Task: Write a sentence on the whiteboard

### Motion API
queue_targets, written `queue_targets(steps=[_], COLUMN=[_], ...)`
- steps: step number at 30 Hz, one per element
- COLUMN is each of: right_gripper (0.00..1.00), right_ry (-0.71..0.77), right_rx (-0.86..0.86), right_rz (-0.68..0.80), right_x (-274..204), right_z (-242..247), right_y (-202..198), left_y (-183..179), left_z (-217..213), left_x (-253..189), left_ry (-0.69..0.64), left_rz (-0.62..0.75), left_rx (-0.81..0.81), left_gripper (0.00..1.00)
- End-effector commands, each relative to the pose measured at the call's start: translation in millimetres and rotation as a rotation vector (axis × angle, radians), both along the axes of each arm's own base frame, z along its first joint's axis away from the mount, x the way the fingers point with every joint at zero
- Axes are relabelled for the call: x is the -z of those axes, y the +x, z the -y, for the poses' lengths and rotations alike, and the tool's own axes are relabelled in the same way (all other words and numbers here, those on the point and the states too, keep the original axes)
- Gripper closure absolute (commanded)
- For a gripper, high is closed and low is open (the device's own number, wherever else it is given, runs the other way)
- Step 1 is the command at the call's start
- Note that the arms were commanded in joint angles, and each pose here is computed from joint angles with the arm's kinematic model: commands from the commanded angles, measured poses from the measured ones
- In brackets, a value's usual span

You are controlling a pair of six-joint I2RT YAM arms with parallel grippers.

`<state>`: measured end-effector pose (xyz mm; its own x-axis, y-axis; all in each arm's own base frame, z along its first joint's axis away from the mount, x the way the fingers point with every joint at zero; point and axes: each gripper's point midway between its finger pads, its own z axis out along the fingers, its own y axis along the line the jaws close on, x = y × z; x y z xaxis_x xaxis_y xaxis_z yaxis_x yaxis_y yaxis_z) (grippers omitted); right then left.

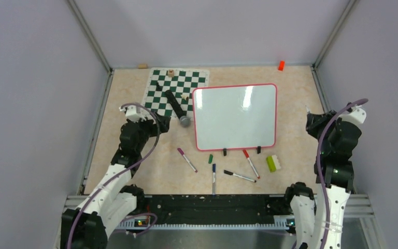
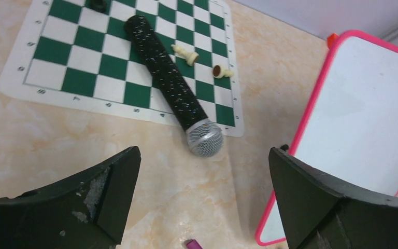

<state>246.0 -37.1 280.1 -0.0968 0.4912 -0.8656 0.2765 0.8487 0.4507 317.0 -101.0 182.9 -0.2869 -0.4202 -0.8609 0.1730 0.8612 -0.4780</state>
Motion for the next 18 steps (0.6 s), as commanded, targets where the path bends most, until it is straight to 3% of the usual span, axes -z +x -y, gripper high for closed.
queue_targets(steps=[1,5,10,13,18], right_gripper=[1.0,1.0,1.0,1.0,1.0], right_ry=[0.004,0.052,0.069,0.057,0.043], right_rx=[-0.03,-0.081,-0.115,-0.115,-0.143], right_rz=[0.065,0.107,0.114,0.094,0.088], right_x=[-33,-47,-52,-49,-54], right_z=[-9,-20,-28,-27,-30], right_y=[-6,-3,-5,-7,-3], left_y=[7,1,4,-6,-10], left_z=[-23,3,-28,-3,32], left_x=[-2,-7,16,-1,-5], left_ry=[-0.048,-0.048,-0.154,-0.156,-0.144], left_rz=[0.03,0.078,0.01,0.117,0.142], left_rx=[-0.148,0.012,-0.21,-0.039,0.183], left_gripper=[0.01,0.01,0.01,0.01,0.01])
